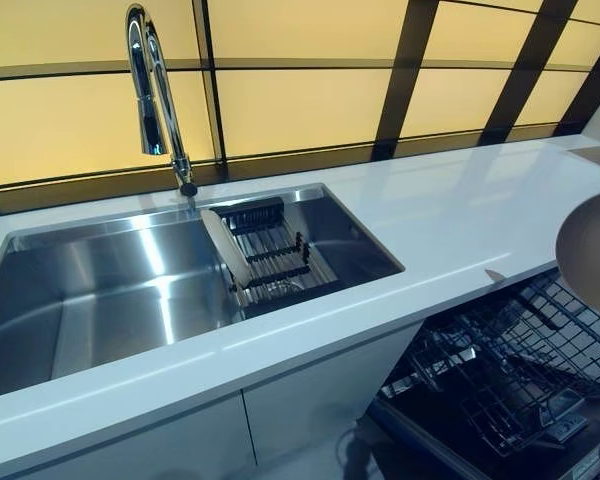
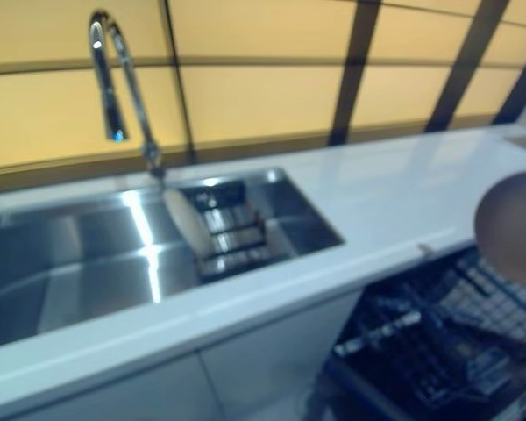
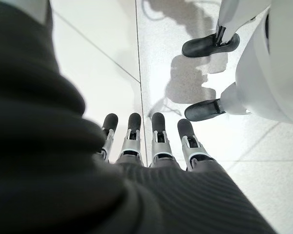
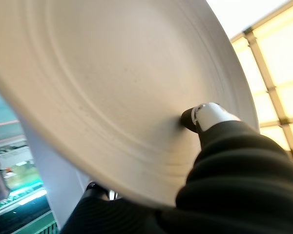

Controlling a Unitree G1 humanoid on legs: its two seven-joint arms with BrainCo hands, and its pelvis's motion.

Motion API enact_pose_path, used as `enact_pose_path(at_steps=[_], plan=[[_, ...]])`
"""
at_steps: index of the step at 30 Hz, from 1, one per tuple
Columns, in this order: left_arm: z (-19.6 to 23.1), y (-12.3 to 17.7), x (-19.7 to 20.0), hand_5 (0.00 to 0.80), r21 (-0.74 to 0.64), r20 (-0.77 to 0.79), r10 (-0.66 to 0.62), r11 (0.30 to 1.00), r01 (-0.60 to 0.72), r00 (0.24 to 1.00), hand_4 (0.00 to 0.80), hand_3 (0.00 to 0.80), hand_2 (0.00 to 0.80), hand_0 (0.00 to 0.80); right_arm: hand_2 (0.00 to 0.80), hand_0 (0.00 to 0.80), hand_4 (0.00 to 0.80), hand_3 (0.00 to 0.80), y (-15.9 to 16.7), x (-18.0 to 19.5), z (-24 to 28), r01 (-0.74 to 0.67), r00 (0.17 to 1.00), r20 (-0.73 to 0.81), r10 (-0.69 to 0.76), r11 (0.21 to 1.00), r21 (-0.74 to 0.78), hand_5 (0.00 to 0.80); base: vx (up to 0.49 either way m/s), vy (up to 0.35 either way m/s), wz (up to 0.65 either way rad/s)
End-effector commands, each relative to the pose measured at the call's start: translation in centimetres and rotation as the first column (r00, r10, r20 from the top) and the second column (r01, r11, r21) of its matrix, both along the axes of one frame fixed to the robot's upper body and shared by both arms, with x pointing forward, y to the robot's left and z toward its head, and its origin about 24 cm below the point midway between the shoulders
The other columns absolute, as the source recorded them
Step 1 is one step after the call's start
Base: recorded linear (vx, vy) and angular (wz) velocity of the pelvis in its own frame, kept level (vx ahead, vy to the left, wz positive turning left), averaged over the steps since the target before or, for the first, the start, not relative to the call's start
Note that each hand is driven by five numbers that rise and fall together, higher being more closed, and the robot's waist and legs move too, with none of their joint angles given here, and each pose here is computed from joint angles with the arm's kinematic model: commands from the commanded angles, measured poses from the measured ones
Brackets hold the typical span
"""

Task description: Take plates into dishwasher

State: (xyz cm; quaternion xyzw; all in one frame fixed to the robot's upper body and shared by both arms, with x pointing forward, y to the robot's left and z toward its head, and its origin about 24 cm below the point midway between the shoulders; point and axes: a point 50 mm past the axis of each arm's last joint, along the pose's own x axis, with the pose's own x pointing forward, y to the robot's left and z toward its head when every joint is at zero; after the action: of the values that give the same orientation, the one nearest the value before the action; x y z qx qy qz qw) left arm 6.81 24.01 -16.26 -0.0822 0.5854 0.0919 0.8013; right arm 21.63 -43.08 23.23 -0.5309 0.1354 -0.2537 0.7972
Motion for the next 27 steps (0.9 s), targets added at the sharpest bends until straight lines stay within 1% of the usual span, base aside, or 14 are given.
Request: enact_pose_path(at_steps=[1, 7, 16, 22, 27], plan=[[0.3, 1.3, 0.0, 0.000, 0.043, -0.010, -0.029, 0.999, 0.029, 1.000, 0.000, 0.000, 0.000, 0.000, 0.800, 0.800, 0.800, 0.800, 0.1, -0.8, 2.6, -0.013, 0.991, 0.134, 0.025, 0.996, -0.085, 0.800, -0.009, -0.051, -0.05], [0.3, 1.3, 0.1, 0.000, 0.036, -0.003, -0.040, 0.999, 0.040, 0.999, 0.000, 0.000, 0.000, 0.000, 0.800, 0.800, 0.800, 0.800, 0.4, -1.3, 0.0, -0.025, 0.996, 0.087, 0.028, 0.999, -0.045, 0.800, -0.019, -0.049, -0.02], [0.2, 0.7, 0.4, 0.000, 0.021, 0.012, -0.053, 0.998, 0.053, 0.999, 0.000, 0.000, 0.000, 0.000, 0.800, 0.800, 0.800, 0.800, 1.9, -0.9, -3.6, -0.069, 0.997, 0.043, 0.068, 0.997, 0.023, 0.800, -0.016, -0.020, -0.07], [0.1, 0.3, 0.5, 0.000, 0.016, 0.014, -0.062, 0.998, 0.062, 0.998, 0.000, 0.000, 0.000, 0.000, 0.800, 0.800, 0.800, 0.800, 3.1, -0.2, -5.9, -0.080, 0.996, 0.040, 0.081, 0.997, -0.014, 0.800, 0.000, 0.000, 0.00], [0.1, 0.1, 0.4, 0.000, 0.018, 0.012, -0.070, 0.997, 0.070, 0.997, 0.000, 0.000, 0.000, 0.000, 0.800, 0.800, 0.800, 0.800, 3.9, 0.5, -7.2, -0.089, 0.996, 0.017, 0.091, 0.991, -0.103, 0.800, -0.007, -0.031, -0.02]])
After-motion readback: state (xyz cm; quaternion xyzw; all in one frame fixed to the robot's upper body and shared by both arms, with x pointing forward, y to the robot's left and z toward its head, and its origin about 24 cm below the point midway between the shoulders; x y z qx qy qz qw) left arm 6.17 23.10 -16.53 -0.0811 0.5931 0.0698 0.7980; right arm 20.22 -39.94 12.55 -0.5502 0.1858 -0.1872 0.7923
